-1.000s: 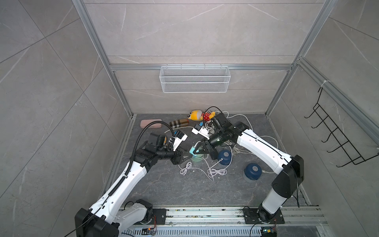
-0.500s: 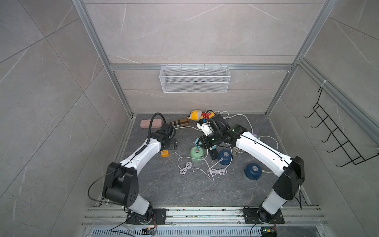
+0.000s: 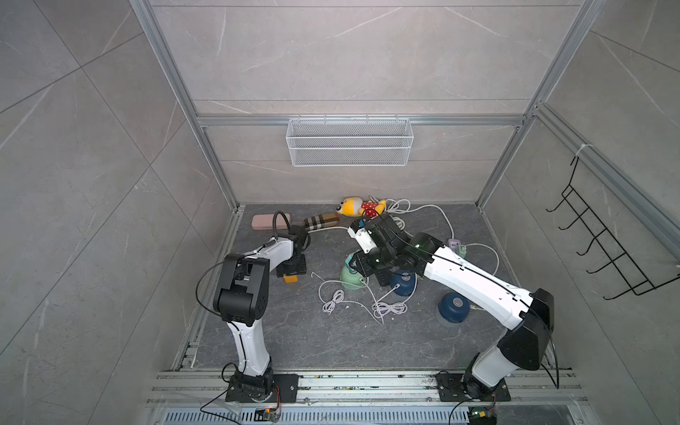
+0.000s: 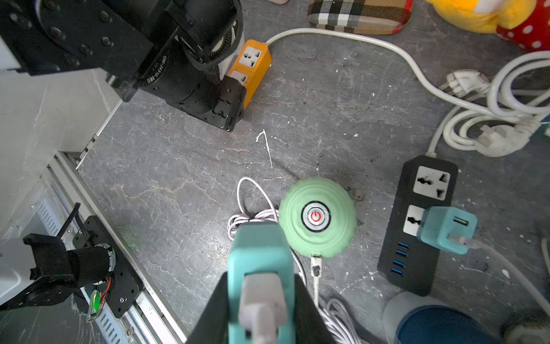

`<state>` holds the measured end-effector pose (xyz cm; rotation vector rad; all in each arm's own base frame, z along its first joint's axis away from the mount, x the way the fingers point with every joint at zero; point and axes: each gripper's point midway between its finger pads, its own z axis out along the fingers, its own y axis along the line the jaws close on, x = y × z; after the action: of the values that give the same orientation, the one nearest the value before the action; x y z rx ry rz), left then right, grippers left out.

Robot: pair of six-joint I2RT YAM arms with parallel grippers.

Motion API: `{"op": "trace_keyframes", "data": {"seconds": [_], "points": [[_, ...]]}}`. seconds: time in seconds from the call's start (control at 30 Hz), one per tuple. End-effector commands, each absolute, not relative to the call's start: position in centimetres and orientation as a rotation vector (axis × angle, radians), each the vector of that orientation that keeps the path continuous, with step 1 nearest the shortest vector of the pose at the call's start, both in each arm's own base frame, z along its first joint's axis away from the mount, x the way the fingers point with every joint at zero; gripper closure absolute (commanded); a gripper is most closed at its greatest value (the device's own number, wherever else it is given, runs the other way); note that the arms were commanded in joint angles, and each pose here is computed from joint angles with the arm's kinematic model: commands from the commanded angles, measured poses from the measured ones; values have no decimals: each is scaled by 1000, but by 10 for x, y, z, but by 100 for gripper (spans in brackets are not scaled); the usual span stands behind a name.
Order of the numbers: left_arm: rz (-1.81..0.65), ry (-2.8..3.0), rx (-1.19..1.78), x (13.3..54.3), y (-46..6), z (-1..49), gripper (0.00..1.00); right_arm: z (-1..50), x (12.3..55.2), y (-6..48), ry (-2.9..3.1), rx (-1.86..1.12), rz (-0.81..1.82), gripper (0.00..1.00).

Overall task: Charge the cordless meat grinders
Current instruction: Move the socket to the center of the board.

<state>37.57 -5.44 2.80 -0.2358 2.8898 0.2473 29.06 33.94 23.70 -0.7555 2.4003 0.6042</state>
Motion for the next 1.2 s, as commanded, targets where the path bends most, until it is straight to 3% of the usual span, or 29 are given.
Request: {"op": "trace_keyframes", "data": {"seconds": [0.0, 0.07, 0.13, 0.43, 0.5, 0.6, 0.73, 0.93, 1.17], "points": [[139, 2914, -263, 359, -68, 23, 72, 246, 291, 340, 2378, -734, 603, 100], [111, 2917, -279, 342, -71, 25, 82, 247, 291, 343, 2375, -737, 603, 100], [90, 2916, -290, 323, -75, 28, 86, 246, 291, 346, 2373, -737, 596, 100], [-79, 2927, -427, 218, -122, 21, 85, 238, 286, 363, 2385, -734, 549, 100], [-136, 2937, -439, 205, -140, 16, 76, 235, 286, 366, 2397, -722, 540, 100], [-238, 2952, -461, 192, -163, 10, 51, 229, 287, 367, 2422, -696, 512, 100], [-287, 2918, -470, 191, -164, 26, 29, 224, 290, 361, 2450, -637, 468, 100], [-194, 2830, -454, 184, -131, 65, 15, 225, 291, 359, 2459, -597, 460, 100], [-240, 2642, -591, 215, -90, 90, 12, 212, 283, 377, 2495, -613, 471, 100]]}}
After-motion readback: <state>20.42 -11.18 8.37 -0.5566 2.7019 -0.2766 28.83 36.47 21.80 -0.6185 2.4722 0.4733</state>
